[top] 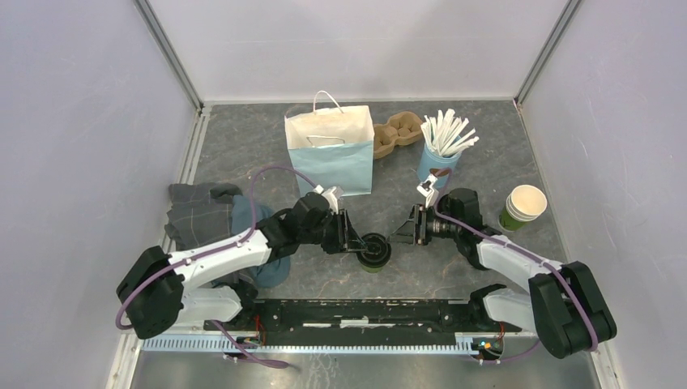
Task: Pack the takeout coffee
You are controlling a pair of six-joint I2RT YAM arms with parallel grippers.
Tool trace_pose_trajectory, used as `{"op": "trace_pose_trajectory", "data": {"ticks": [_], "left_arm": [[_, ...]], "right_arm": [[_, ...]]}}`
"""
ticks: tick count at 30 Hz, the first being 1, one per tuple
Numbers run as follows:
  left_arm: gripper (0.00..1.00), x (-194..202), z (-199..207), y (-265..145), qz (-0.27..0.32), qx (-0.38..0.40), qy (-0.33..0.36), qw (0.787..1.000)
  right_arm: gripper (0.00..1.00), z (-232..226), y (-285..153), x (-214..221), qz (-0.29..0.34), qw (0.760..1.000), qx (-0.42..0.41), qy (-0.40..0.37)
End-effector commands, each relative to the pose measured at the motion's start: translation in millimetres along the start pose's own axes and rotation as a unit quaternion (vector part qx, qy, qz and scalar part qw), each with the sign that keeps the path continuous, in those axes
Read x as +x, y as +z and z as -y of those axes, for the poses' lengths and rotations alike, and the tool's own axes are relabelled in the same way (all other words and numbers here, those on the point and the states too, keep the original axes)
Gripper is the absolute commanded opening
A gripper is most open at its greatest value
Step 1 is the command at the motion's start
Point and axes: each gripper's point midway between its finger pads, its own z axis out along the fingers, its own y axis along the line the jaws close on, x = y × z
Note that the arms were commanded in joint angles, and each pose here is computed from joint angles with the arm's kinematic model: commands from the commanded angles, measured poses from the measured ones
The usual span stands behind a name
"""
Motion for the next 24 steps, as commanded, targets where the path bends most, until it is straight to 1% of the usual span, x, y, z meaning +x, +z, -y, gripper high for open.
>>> {"op": "trace_pose_trajectory", "data": {"ticks": [1, 4, 7, 10, 15, 18, 21, 22, 23, 24], "left_arm": [[0.34, 56, -82, 0, -0.077, -0.136, -0.017, 0.987], [0.39, 34, -53, -3, -0.057, -0.112, 0.000, 0.992], [0.44, 10, -16, -5, -0.040, -0.084, 0.016, 0.996], [0.51, -6, 6, -5, -0.030, -0.069, 0.026, 0.997], [0.63, -21, 23, -14, -0.016, -0.069, 0.046, 0.996], [0.68, -26, 32, -26, -0.007, -0.068, 0.051, 0.996], [0.72, -32, 39, -45, 0.018, -0.067, 0.051, 0.996], [0.73, -35, 40, -53, 0.030, -0.069, 0.050, 0.996], [0.74, -37, 39, -60, 0.041, -0.074, 0.049, 0.995], [0.75, -40, 38, -68, 0.054, -0.081, 0.049, 0.994]], "right_arm": [[0.50, 85, -17, 72, -0.094, 0.975, 0.201, 0.025], [0.56, 50, -7, 33, -0.077, 0.984, 0.156, -0.023], [0.60, 20, -1, 9, -0.088, 0.988, 0.123, -0.044], [0.66, 4, -5, -13, -0.092, 0.985, 0.128, -0.077], [0.79, -4, -29, -47, -0.096, 0.965, 0.201, -0.138], [0.81, -7, -39, -52, -0.118, 0.949, 0.234, -0.175], [0.86, -26, -37, -54, -0.138, 0.934, 0.245, -0.219], [0.89, -35, -34, -53, -0.144, 0.931, 0.242, -0.234], [0.97, -44, -30, -51, -0.148, 0.928, 0.239, -0.244], [0.98, -51, -27, -50, -0.151, 0.927, 0.235, -0.252]]}}
